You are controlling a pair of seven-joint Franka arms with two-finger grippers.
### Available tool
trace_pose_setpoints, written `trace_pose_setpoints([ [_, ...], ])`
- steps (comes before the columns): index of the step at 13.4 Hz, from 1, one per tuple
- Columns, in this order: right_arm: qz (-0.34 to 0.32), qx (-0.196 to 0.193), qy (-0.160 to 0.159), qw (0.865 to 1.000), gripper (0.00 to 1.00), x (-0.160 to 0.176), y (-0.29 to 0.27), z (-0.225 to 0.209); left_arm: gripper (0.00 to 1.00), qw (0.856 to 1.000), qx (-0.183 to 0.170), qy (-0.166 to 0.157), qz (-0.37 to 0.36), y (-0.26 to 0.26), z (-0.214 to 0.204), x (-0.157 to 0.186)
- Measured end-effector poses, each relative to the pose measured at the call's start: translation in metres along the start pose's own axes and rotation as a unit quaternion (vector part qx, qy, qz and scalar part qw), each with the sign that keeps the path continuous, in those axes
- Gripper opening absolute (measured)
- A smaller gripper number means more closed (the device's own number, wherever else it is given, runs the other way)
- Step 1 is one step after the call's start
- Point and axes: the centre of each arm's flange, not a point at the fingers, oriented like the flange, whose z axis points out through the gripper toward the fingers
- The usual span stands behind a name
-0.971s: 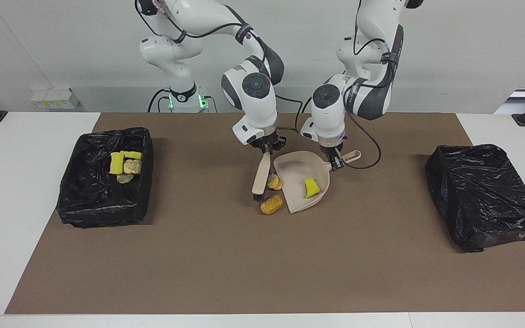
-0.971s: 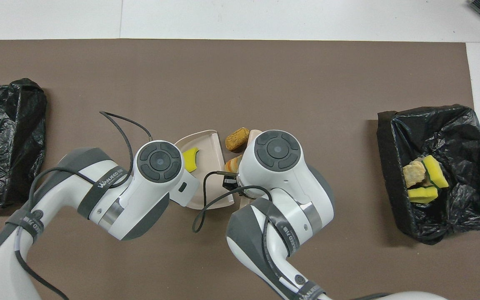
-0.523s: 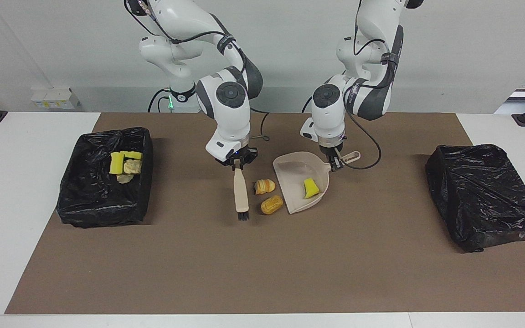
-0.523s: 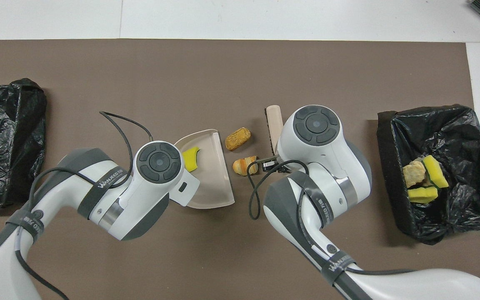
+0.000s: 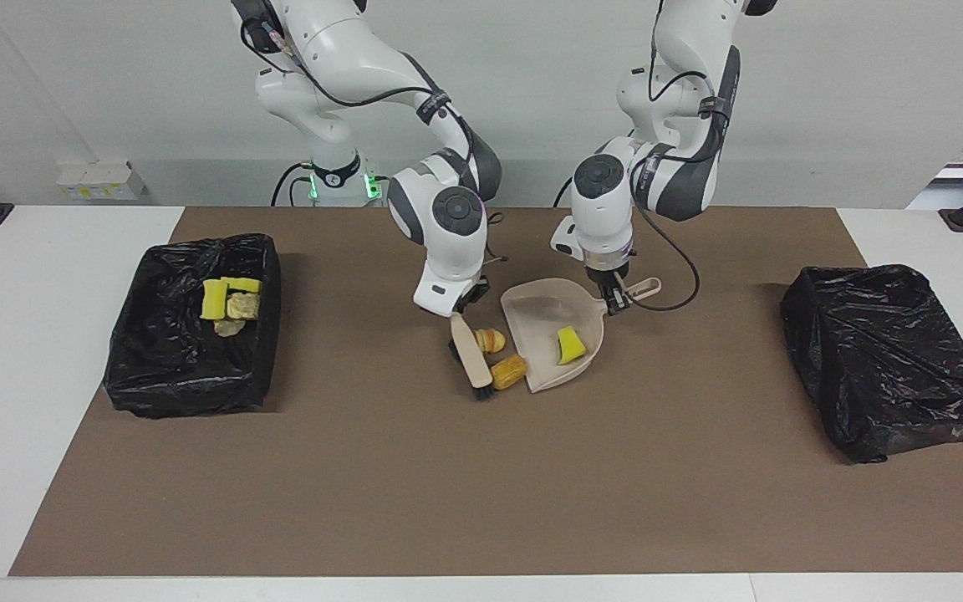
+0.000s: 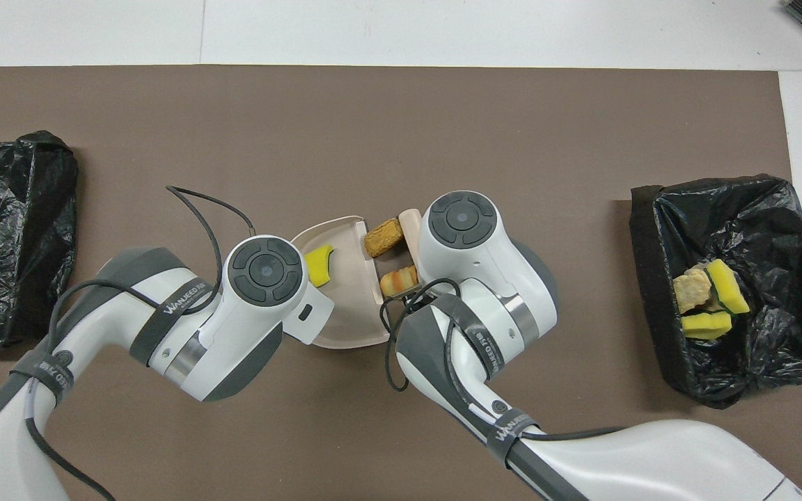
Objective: Sweep and dump trash in bin
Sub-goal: 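Sweep the crumbs into the dustpan with the right gripper's brush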
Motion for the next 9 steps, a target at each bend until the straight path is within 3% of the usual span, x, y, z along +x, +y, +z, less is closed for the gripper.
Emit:
trace_pose_setpoints([
  [4, -0.001, 0.083, -0.011, 0.997, 0.25, -0.011, -0.053, -0.007, 0.32, 1.0, 0.0, 0.0, 0.0, 0.0, 0.0, 0.0],
  [9, 0.0, 0.097, -0.011, 0.995, 0.25, -0.008, -0.048, -0.01, 0.32, 1.0, 0.0, 0.001, 0.006, -0.005, 0.002, -0.006],
])
